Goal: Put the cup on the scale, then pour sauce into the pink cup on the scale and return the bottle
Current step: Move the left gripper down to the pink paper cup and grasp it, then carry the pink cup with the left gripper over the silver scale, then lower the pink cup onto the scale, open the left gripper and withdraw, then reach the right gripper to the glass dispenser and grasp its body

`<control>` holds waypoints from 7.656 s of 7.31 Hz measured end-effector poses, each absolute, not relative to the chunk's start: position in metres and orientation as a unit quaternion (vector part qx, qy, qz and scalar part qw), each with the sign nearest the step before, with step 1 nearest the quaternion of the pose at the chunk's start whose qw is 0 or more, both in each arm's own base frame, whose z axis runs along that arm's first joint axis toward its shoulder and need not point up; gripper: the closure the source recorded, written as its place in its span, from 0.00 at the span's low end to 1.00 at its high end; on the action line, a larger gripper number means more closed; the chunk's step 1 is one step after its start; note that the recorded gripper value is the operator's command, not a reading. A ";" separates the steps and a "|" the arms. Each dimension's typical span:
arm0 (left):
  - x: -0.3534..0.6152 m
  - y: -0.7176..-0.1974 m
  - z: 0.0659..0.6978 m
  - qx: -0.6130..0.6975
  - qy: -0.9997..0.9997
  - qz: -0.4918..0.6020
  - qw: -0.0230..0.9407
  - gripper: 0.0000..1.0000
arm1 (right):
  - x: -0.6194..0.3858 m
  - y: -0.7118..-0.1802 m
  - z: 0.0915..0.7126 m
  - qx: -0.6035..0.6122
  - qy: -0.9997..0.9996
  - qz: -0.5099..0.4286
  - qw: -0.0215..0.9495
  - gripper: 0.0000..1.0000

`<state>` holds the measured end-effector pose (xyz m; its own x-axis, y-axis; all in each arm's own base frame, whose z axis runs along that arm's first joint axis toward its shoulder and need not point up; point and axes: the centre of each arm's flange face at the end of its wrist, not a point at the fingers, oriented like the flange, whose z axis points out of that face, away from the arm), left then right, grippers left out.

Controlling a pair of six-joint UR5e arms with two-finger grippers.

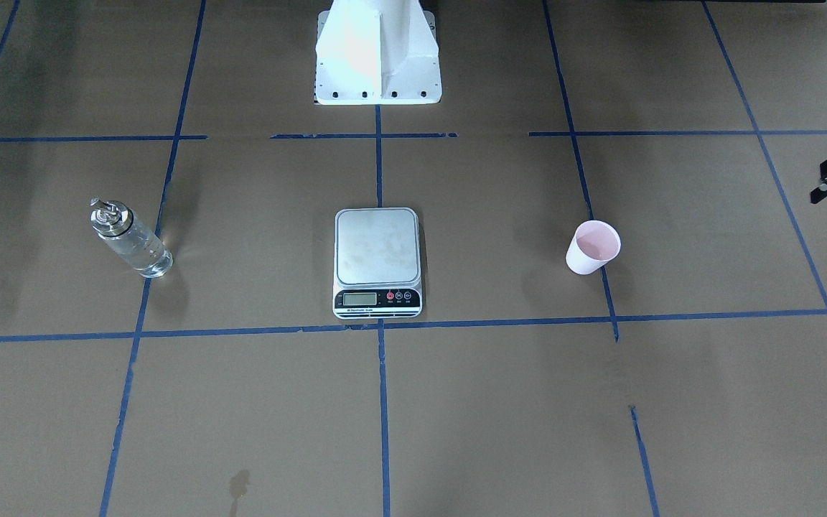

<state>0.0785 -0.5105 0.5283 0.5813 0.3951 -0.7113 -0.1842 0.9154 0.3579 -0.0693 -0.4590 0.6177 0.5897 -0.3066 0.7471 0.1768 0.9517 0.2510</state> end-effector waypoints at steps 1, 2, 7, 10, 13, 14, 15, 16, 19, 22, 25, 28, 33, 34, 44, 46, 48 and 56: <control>0.128 -0.512 0.504 0.121 0.449 0.159 0.871 0.00 | -0.075 -0.461 0.613 0.078 -0.433 -0.142 0.887 0.00; 0.173 -0.512 0.477 0.113 0.471 0.151 0.862 0.00 | -0.080 -0.462 0.611 0.077 -0.434 -0.147 0.885 0.00; 0.322 -0.498 0.425 0.067 0.454 0.097 0.883 0.04 | -0.084 -0.463 0.612 0.076 -0.431 -0.151 0.886 0.00; 0.321 -0.502 0.430 0.065 0.420 0.075 0.902 0.07 | -0.084 -0.463 0.614 0.075 -0.431 -0.151 0.887 0.00; 0.326 -0.505 0.429 0.062 0.418 0.073 0.904 0.66 | -0.084 -0.463 0.614 0.074 -0.431 -0.150 0.887 0.00; 0.327 -0.505 0.430 0.061 0.417 0.073 0.904 0.80 | -0.084 -0.463 0.614 0.074 -0.431 -0.150 0.887 0.00; 0.329 -0.505 0.432 0.059 0.416 0.073 0.905 1.00 | -0.084 -0.463 0.614 0.073 -0.431 -0.150 0.887 0.00; 0.332 -0.506 0.437 0.056 0.414 0.074 0.906 1.00 | -0.084 -0.463 0.614 0.073 -0.431 -0.149 0.887 0.00; 0.336 -0.506 0.429 0.057 0.415 0.078 0.905 1.00 | -0.084 -0.463 0.614 0.073 -0.432 -0.149 0.887 0.00; 0.334 -0.508 0.330 0.037 0.408 0.044 0.911 1.00 | -0.085 -0.463 0.614 0.073 -0.432 -0.150 0.886 0.00; 0.376 -0.504 0.225 0.016 0.438 -0.019 0.899 1.00 | -0.085 -0.463 0.614 0.073 -0.432 -0.150 0.886 0.00; 0.473 -0.515 0.145 0.001 0.442 -0.035 0.896 1.00 | -0.085 -0.463 0.614 0.073 -0.432 -0.149 0.887 0.00; 0.545 -0.492 0.132 0.001 0.417 -0.023 0.908 1.00 | -0.085 -0.463 0.614 0.070 -0.432 -0.146 0.887 0.00; 0.549 -0.488 0.132 0.001 0.419 -0.019 0.908 1.00 | -0.086 -0.462 0.615 0.070 -0.432 -0.146 0.887 0.00; 0.557 -0.480 0.130 0.007 0.431 -0.008 0.902 0.53 | -0.086 -0.461 0.620 0.065 -0.432 -0.145 0.888 0.00; 0.536 -0.475 0.122 0.019 0.443 -0.009 0.896 0.45 | -0.086 -0.462 0.618 0.065 -0.432 -0.142 0.888 0.00; 0.477 -0.465 0.145 0.038 0.456 -0.020 0.889 0.45 | -0.095 -0.468 0.603 0.060 -0.437 -0.120 0.889 0.00; 0.357 -0.460 0.174 0.081 0.472 -0.061 0.876 0.45 | -0.198 -0.378 0.487 0.206 -0.532 -0.036 0.821 0.00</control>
